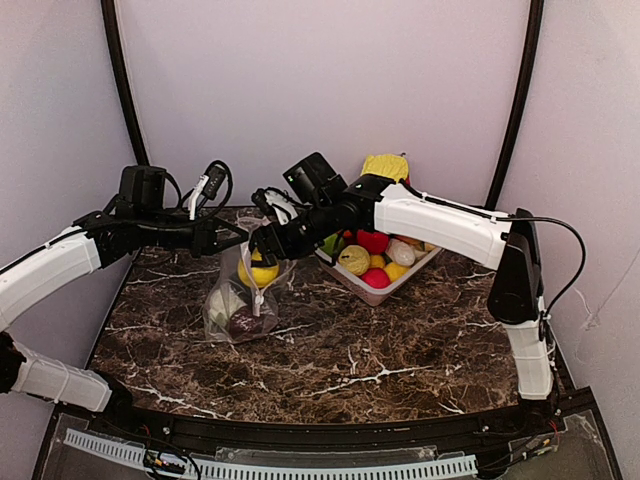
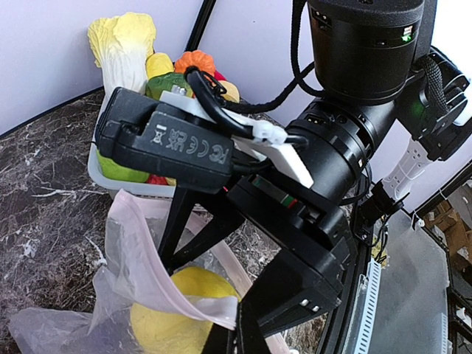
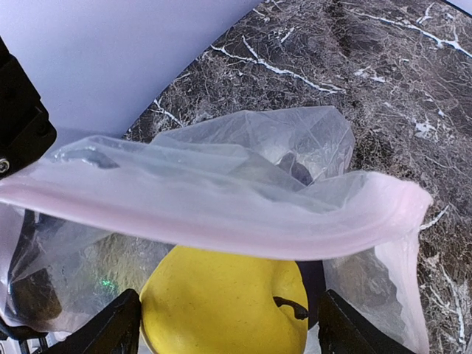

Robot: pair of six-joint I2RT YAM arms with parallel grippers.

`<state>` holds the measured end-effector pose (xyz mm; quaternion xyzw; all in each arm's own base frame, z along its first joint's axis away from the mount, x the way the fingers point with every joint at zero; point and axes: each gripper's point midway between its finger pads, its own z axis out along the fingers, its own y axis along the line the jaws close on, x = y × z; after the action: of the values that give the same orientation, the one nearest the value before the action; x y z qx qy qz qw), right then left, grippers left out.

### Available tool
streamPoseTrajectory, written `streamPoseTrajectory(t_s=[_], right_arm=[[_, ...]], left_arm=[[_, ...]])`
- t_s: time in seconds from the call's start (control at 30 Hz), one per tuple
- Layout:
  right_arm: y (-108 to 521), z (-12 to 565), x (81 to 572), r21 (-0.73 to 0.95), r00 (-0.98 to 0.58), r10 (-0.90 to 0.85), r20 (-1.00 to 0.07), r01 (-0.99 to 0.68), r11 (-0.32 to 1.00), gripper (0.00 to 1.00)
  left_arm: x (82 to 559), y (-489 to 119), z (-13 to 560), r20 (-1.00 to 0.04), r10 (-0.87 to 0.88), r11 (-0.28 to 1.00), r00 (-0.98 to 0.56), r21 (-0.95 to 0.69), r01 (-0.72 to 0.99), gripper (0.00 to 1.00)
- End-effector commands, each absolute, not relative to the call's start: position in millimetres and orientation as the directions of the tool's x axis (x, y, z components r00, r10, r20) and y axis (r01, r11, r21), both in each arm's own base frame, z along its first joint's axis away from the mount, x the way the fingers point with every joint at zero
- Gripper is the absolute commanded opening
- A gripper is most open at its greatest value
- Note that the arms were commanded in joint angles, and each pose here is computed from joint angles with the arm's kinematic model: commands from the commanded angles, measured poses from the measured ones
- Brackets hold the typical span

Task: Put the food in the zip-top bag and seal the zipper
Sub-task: Place the fake fruit in the zipper food storage bag.

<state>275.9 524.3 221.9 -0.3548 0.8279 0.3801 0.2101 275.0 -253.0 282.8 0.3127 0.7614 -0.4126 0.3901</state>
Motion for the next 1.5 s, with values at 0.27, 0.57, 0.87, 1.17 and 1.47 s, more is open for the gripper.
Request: streamPoseTrajectory(t_s=[0.27,0.57,0.87,1.17,1.47], right_arm=[[533.0,247.1,273.7,0.469,-0.62,-0.393,-0.679,-0.779,0.416,0.89],[524.2,267.2,276.5,0.427,-0.584,-0.371,-0.722,-0.798,0.426,0.91],[503.0,291.2,280.9,0.348,-0.537,-0.346,-0.769,-0.807,0.477,0.91],[462.0,282.9,306.5,0.318,-0.589,-0.289,-0.755,-0.714,0.624,0.88],[460.0,240.9,304.9,0.422,-0.689,-0.291,-0.663,-0.666,0.615,0.67]], left_arm=[[269.0,-253.6,297.9,-0.876,0.137,0.438,-0.462,-0.365,0.821,0.01],[269.5,-253.6,296.6,-0.875,0.138,0.44,-0.465,-0.366,0.82,0.01],[270.4,-253.3,296.0,-0.874,0.138,0.445,-0.465,-0.365,0.818,0.01],[270.2,-253.0,296.6,-0.875,0.137,0.446,-0.465,-0.365,0.818,0.01],[270.2,-252.6,297.0,-0.877,0.137,0.448,-0.461,-0.361,0.818,0.01]])
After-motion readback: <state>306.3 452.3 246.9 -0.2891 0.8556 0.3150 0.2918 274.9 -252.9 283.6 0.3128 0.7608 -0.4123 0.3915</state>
